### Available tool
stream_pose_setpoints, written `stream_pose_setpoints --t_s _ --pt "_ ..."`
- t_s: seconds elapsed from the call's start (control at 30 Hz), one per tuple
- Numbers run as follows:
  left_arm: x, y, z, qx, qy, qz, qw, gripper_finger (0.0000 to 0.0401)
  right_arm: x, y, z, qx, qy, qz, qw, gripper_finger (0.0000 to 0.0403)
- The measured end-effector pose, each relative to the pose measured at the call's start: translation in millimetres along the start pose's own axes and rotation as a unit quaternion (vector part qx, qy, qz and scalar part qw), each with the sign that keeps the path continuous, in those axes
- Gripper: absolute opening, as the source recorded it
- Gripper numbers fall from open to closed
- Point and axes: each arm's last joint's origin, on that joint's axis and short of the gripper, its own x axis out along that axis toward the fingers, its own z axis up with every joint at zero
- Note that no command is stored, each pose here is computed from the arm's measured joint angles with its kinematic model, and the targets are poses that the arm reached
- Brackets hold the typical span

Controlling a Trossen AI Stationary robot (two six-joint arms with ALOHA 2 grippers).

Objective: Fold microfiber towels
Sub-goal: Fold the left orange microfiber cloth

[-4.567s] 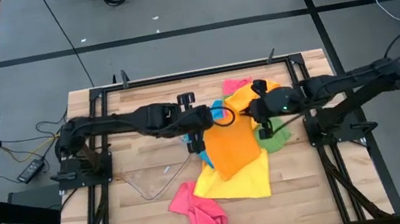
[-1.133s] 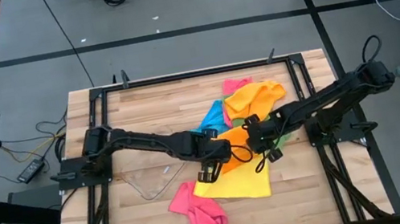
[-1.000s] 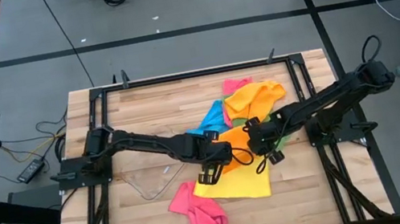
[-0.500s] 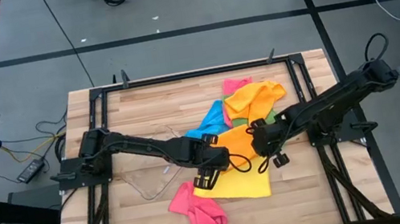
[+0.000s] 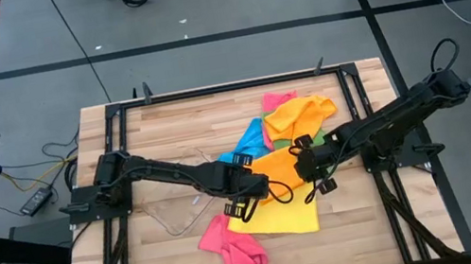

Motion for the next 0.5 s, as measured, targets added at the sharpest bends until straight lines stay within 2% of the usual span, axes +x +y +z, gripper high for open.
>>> stream_pose_setpoints --t_s 0.13,0.27,0.5 --pt "20.8 -0.9 -0.1 0.003 0.027 0.03 0.999 0.0167 1.7 0.3 -0.5 0.003 -0.007 -0.001 1.0 0.0109" --pt "28.1 -0.9 -1.1 0.02 0.048 0.071 0.996 0.0167 7.4 1.7 -5.7 0.004 -0.006 -0.001 1.0 0.0108" --pt "31.0 -2.7 -2.7 0.026 0.06 0.068 0.996 0.0149 8.8 1.9 -5.8 0.004 -0.013 -0.001 1.0 0.0108"
